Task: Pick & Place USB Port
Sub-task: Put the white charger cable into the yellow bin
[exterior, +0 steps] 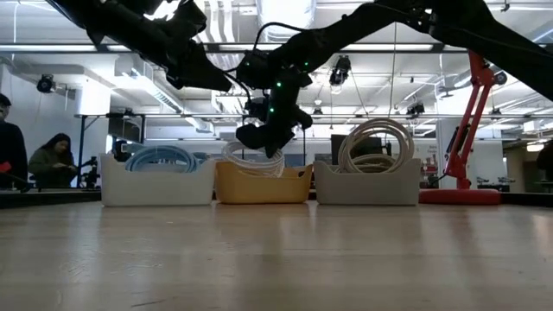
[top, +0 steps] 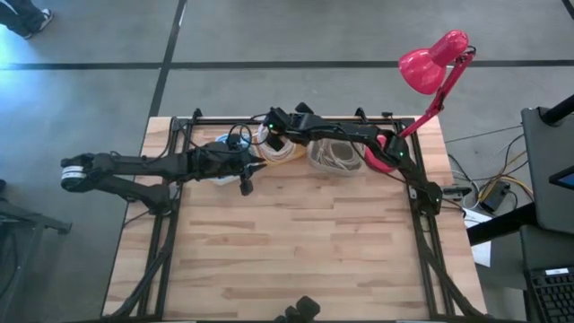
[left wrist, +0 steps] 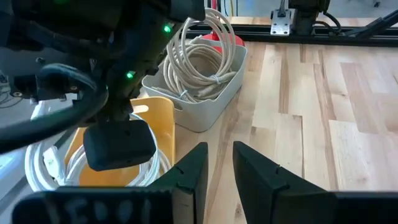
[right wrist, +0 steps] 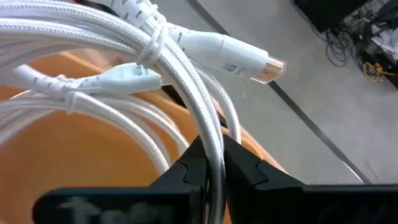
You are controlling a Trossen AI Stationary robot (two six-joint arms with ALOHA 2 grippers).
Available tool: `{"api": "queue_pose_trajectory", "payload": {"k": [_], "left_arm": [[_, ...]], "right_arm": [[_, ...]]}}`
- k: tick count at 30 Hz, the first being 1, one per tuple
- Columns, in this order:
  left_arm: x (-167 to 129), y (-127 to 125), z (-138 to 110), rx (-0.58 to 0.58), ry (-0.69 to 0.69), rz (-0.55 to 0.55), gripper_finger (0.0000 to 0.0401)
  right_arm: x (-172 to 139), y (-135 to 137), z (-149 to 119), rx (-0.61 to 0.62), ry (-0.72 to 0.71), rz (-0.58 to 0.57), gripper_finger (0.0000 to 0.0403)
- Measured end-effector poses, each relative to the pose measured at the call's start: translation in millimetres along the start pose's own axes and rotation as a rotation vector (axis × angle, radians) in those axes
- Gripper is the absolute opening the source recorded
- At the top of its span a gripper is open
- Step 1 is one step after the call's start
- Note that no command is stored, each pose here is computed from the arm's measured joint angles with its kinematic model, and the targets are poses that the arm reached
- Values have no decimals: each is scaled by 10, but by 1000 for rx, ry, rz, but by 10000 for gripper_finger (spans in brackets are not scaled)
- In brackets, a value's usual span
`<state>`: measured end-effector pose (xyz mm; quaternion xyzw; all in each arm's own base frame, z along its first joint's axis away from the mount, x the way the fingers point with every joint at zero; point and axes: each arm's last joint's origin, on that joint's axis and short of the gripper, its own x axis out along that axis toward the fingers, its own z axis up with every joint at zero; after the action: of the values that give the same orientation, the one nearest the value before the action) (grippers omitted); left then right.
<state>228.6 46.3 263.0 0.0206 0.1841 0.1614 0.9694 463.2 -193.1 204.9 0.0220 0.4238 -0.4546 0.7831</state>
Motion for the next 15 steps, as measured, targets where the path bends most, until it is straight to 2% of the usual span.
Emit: {"api": "queue_pose_trajectory", "payload": {"k": [5, 10, 15], "left_arm": [[0, 0, -3, -16, 3, 0, 85], [0, 0, -4, -29, 4, 0, 85], [0, 0, -4, -33, 4, 0, 85]], "right_arm": [[26, 11, -50, -16, 20, 8, 29], [42, 11, -61, -15, 43, 77, 29], [48, 4, -65, -16, 47, 75, 29]]}}
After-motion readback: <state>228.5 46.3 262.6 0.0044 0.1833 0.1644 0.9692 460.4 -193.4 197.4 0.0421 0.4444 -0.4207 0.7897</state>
